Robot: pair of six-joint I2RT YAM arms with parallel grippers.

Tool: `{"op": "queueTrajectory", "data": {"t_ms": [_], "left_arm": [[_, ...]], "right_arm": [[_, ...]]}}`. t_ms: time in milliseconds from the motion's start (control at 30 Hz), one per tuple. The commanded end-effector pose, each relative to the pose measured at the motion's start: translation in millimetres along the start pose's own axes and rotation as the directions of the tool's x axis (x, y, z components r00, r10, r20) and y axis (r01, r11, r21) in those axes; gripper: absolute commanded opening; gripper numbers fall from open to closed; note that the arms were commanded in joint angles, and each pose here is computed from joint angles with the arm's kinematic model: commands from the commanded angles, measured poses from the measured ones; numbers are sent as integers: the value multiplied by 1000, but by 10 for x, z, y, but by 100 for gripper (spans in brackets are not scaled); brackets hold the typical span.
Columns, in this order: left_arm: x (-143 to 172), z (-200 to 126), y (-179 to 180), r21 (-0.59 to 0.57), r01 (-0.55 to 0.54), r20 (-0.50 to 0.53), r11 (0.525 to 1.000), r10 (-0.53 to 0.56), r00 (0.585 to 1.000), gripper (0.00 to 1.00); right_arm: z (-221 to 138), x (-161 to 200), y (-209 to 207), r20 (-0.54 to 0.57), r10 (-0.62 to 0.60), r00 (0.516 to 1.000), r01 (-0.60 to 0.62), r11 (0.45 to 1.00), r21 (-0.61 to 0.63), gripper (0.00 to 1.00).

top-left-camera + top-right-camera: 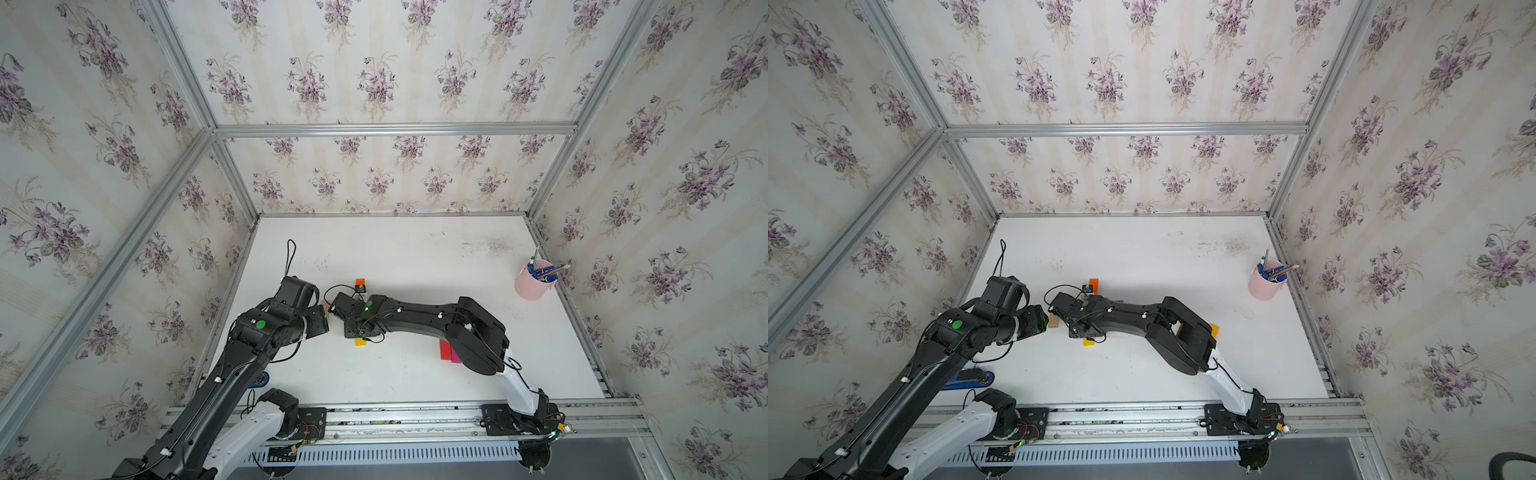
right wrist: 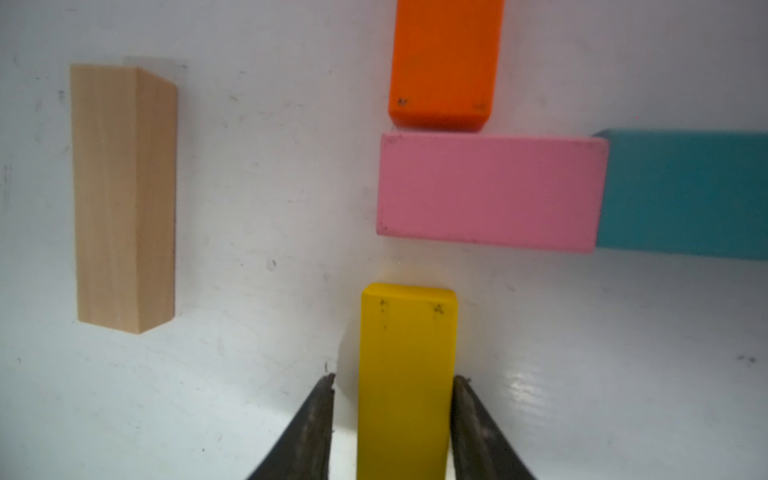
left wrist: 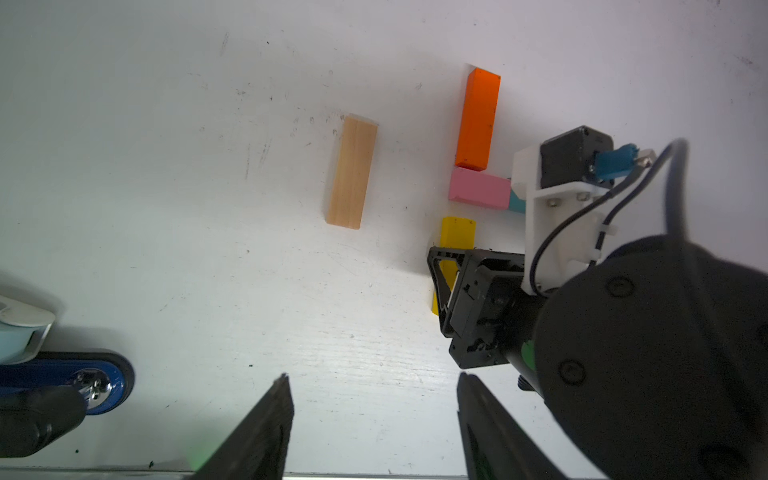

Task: Assemble the letter h with building blocks
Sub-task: Assemble the building block at the center of the board.

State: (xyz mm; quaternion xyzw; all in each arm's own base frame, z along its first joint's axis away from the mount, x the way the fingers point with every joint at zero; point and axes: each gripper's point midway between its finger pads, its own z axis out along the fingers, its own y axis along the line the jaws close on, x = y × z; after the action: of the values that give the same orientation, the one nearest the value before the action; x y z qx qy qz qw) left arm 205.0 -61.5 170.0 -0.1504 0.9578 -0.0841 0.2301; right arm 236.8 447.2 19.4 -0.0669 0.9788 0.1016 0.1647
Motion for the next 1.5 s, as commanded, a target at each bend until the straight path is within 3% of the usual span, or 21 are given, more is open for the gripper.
{"op": "queueTrajectory", "data": {"t_ms": [0, 400, 733, 1067, 1467], "left_arm": [[-24, 3, -23, 10, -10, 8, 1000, 10, 1000, 66], [3, 62, -16, 8, -16, -4, 1000, 16, 1000, 65], [12, 87, -26, 15, -19, -12, 1000, 19, 1000, 65], [21, 116, -39, 21, -20, -17, 1000, 21, 1000, 65], [58, 211, -46, 20, -13, -38, 1000, 14, 999, 64]], "right_arm": [[57, 120, -114, -54, 5, 999, -3, 999, 43, 40], [104, 50, -157, -60, 60, 996, -57, 997, 47, 27], [94, 14, -226, -63, 70, 996, -65, 995, 75, 22], [-23, -2, -344, -31, 97, 995, -94, 991, 100, 21], [83, -29, -252, -46, 79, 996, -74, 994, 85, 23]]}}
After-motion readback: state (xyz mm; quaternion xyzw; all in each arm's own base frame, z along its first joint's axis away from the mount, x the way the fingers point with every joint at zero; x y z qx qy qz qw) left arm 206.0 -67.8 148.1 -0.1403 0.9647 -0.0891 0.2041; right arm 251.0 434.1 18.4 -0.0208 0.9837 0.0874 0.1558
